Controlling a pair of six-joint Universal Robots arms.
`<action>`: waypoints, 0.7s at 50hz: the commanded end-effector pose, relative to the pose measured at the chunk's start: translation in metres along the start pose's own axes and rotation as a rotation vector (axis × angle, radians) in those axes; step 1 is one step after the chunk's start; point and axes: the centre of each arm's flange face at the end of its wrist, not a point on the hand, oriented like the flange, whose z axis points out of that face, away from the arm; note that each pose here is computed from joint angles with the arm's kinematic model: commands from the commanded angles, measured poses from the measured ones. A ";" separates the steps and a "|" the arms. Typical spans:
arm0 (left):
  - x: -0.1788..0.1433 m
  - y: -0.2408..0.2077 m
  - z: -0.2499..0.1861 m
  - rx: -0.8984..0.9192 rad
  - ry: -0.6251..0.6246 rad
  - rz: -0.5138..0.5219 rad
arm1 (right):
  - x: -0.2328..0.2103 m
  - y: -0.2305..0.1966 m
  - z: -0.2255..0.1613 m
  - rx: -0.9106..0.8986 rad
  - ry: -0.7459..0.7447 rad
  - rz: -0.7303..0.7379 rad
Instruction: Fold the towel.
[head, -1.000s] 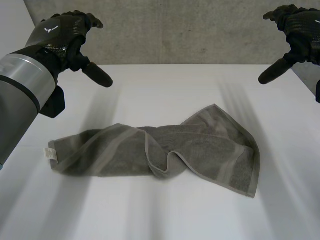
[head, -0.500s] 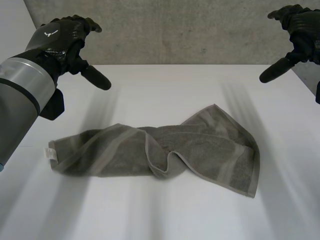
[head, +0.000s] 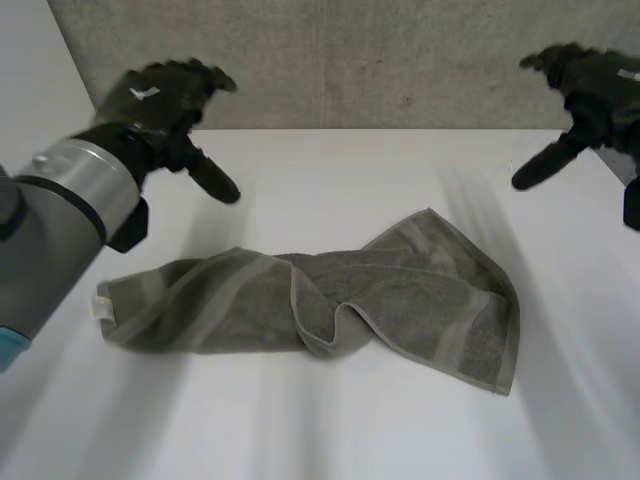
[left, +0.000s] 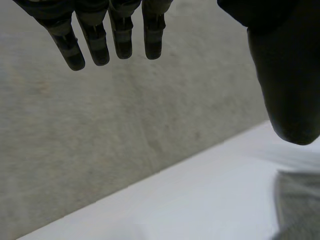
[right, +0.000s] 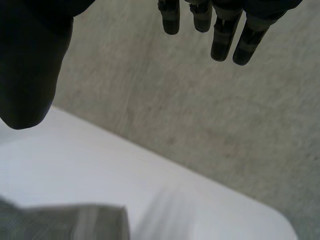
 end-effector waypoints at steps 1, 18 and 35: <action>0.016 0.043 0.017 -0.091 0.170 0.198 | -0.008 0.034 -0.008 -0.145 -0.033 -0.034; 0.036 0.127 0.043 -0.209 0.420 0.415 | -0.040 0.144 -0.024 -0.310 -0.118 -0.024; 0.047 0.184 0.054 -0.245 0.473 0.511 | -0.055 0.222 0.003 -0.351 -0.115 -0.059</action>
